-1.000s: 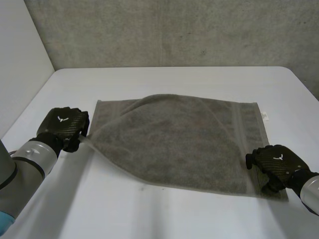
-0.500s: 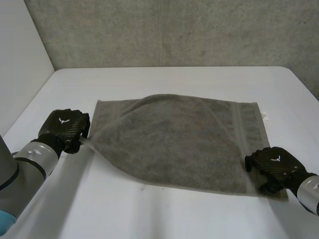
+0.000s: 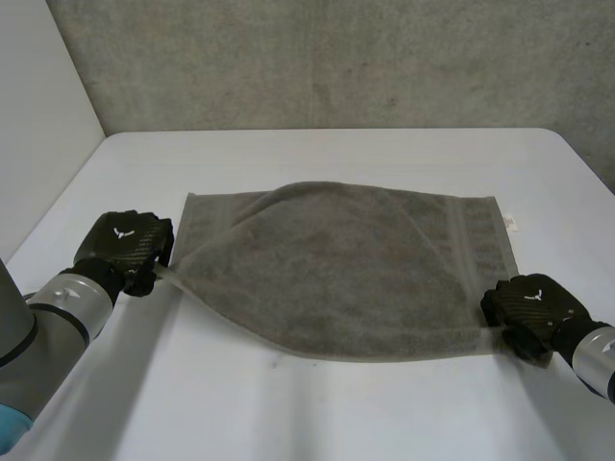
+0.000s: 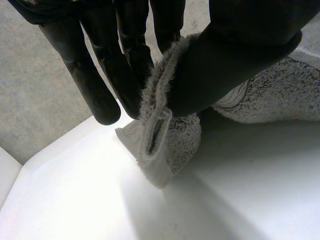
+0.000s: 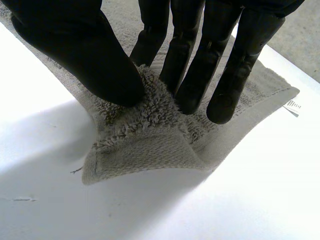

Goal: Fold the towel.

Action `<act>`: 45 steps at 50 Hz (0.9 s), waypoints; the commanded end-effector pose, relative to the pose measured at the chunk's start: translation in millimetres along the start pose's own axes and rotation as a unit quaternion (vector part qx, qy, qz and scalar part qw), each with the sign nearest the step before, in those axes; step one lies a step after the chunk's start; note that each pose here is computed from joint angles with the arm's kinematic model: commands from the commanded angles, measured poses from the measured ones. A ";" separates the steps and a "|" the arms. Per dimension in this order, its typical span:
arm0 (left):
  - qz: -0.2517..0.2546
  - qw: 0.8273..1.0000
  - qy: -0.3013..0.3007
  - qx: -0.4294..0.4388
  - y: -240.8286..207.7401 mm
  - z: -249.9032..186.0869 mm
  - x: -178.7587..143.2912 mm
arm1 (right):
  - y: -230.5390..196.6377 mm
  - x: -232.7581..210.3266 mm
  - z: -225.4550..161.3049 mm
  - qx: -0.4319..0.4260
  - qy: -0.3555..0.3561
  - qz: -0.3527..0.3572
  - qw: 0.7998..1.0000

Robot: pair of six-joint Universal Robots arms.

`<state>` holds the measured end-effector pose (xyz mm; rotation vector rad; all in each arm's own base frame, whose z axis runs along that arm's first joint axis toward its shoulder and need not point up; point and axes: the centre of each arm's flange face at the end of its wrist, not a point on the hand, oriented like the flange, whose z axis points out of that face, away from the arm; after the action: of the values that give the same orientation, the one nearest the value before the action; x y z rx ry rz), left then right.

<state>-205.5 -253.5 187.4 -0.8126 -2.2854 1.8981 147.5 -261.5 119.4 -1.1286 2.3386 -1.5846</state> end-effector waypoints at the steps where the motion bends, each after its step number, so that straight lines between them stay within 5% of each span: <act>1: 0.000 1.000 0.000 -0.001 0.5 -0.1 -0.2 | 0.8 2.6 3.4 -0.002 -0.001 0.003 1.000; 23: -0.002 0.999 -0.008 -0.044 0.4 -40.8 -4.4 | -65.0 45.4 -55.3 -0.072 0.023 -0.011 0.997; 33: 0.101 0.984 0.046 -0.141 22.9 -92.5 14.4 | -73.1 58.6 -86.7 -0.144 -0.025 -0.044 0.988; 45: 0.127 0.989 0.015 -0.076 10.4 -52.4 1.6 | -67.7 76.3 -58.3 -0.104 0.014 -0.033 0.994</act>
<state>-176.2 -177.7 189.3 -1.2278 -2.4924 1.7001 100.7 -257.2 236.7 -1.3151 2.5654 -1.3398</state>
